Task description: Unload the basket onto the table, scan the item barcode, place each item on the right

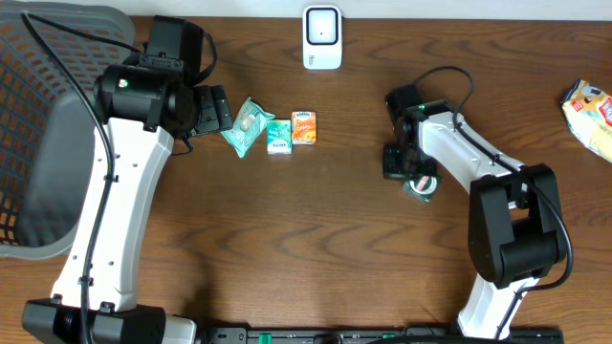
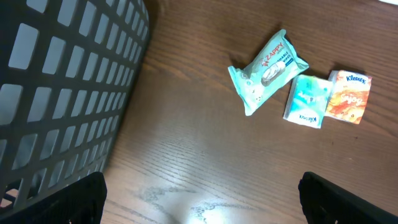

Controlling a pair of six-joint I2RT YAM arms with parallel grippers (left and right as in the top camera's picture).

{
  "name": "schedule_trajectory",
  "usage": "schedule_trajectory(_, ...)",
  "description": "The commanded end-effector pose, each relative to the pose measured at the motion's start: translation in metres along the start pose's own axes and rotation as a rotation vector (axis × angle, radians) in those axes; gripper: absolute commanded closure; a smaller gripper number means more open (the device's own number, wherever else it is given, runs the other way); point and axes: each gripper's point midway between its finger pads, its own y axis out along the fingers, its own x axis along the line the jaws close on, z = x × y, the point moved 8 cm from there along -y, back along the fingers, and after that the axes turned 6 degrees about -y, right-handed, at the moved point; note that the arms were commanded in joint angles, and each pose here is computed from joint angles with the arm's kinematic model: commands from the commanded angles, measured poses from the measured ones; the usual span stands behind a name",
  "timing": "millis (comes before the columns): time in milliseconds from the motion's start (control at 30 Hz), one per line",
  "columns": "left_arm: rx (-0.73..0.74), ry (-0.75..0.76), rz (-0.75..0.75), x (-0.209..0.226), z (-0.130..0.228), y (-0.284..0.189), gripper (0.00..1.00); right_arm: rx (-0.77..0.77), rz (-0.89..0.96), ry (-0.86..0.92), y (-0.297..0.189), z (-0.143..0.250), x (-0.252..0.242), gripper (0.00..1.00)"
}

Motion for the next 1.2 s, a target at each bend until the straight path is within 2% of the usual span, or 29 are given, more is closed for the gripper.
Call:
schedule_trajectory(0,-0.002,-0.010,-0.014,0.002,0.000,0.000,0.02,0.070,0.056,-0.025,0.002,0.012,-0.007,0.99)
schedule_trajectory(133,-0.002,-0.010,-0.014,0.002,0.000,0.000,0.02,0.136,0.159,-0.015,0.000,0.023,-0.024,0.99)
schedule_trajectory(233,-0.002,-0.010,-0.014,0.002,0.000,0.000,0.02,0.138,0.138,0.004,-0.001,0.022,-0.027,0.99)
schedule_trajectory(567,-0.002,-0.010,-0.014,0.002,0.000,0.000,0.02,0.005,0.058,0.031,-0.041,0.002,-0.025,0.97)
schedule_trajectory(633,-0.002,-0.010,-0.014,0.002,0.000,0.000,0.02,-0.024,0.030,0.024,-0.054,0.000,-0.026,0.91)
schedule_trajectory(700,-0.002,-0.010,-0.014,0.002,0.000,0.000,0.02,-0.046,-0.013,0.003,-0.064,0.000,-0.028,0.70)
schedule_trajectory(767,-0.002,-0.010,-0.014,0.002,0.000,0.000,0.02,-0.060,-0.034,-0.008,-0.074,0.003,-0.034,0.37)
schedule_trajectory(800,-0.002,-0.010,-0.014,0.002,0.000,0.000,0.02,-0.063,-0.032,-0.004,-0.078,0.005,-0.039,0.25)
schedule_trajectory(867,-0.002,-0.010,-0.014,0.002,0.000,0.000,0.02,-0.059,-0.022,-0.004,-0.085,0.009,-0.051,0.12)
schedule_trajectory(933,-0.002,-0.010,-0.014,0.002,0.000,0.000,0.02,-0.041,-0.016,-0.003,-0.086,0.013,-0.063,0.04)
schedule_trajectory(1167,-0.002,-0.010,-0.013,0.002,0.000,0.000,0.02,0.050,-0.040,-0.055,-0.062,0.028,-0.081,0.01)
